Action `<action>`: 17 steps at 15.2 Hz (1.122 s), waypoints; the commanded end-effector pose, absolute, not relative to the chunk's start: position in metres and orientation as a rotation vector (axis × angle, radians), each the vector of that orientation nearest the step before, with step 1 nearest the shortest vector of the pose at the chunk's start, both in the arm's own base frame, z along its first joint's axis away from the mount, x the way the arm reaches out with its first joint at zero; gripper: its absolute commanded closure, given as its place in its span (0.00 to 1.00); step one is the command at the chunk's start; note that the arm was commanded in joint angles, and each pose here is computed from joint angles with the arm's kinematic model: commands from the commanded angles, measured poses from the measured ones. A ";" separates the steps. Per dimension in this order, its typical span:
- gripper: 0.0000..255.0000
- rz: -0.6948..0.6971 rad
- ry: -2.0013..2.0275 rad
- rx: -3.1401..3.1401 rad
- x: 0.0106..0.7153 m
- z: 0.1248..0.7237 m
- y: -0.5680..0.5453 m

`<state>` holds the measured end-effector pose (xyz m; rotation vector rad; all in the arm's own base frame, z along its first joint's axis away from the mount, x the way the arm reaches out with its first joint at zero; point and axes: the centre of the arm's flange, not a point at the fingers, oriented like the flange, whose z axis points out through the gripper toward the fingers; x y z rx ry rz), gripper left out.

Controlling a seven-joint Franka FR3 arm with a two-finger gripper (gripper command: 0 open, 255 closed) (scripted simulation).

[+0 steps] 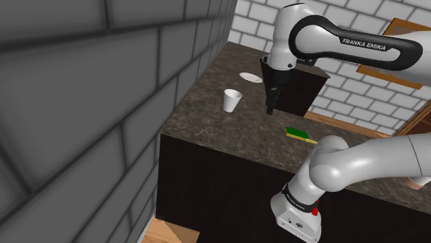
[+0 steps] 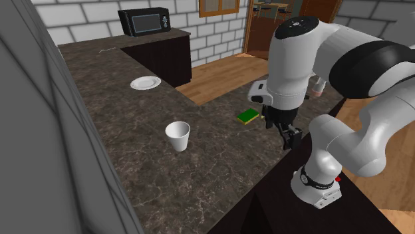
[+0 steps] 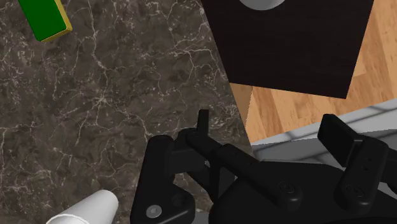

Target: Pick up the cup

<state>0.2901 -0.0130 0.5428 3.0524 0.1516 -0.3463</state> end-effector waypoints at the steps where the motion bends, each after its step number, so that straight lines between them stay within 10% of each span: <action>1: 0.00 -0.346 0.152 3.052 0.290 0.543 -0.013; 17: 0.00 -0.228 -0.028 2.988 0.444 0.460 -0.105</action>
